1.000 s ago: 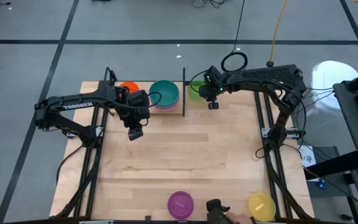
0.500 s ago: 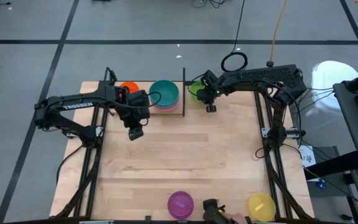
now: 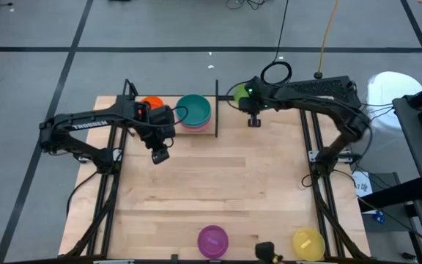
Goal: Place and stack bowls onto a shelf
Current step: Stack the green bowl on the orange bowl on the shelf
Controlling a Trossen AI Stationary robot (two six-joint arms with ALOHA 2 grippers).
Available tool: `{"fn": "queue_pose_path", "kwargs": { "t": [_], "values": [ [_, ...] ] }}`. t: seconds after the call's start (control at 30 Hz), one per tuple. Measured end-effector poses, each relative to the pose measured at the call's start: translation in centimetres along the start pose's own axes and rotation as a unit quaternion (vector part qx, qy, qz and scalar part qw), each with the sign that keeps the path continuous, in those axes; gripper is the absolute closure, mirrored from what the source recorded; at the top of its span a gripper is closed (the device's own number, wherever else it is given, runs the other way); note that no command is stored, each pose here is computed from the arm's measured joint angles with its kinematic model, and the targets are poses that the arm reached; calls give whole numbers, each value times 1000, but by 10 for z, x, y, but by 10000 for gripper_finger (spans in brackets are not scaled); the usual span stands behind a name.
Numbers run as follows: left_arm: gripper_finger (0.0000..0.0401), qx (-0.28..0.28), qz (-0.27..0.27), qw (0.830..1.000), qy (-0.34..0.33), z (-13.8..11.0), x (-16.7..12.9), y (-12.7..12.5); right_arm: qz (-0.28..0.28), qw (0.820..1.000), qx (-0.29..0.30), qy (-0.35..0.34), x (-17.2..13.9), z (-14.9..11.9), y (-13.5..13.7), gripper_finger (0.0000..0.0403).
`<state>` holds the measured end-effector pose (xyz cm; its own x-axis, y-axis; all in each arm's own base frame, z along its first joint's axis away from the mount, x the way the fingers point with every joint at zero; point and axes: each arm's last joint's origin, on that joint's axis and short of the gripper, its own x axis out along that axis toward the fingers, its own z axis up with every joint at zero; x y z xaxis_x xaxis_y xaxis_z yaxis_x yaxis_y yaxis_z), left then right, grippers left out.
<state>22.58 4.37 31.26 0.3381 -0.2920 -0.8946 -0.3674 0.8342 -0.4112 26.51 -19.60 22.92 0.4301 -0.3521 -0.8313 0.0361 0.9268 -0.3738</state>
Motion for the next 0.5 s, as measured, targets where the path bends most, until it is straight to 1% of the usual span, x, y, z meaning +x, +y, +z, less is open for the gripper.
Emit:
{"fn": "queue_pose_path", "kwargs": {
  "t": [0.13,0.2,0.27,0.37,0.5],
  "values": [
    [339,4,46,998,-38,-7,-11,1,-28,998,10,-52,-46,9,5,402],
    [338,8,56,997,-59,-9,-17,0,-27,997,5,-77,-67,13,12,402],
    [339,25,52,995,-83,-10,-22,-2,-2,994,-7,-112,-87,19,21,402],
    [339,87,44,987,-129,-8,-30,-6,51,982,-12,-184,-115,29,35,402],
    [339,192,40,961,-193,1,-36,-12,128,956,-35,-260,-141,38,59,402]
  ]
}}
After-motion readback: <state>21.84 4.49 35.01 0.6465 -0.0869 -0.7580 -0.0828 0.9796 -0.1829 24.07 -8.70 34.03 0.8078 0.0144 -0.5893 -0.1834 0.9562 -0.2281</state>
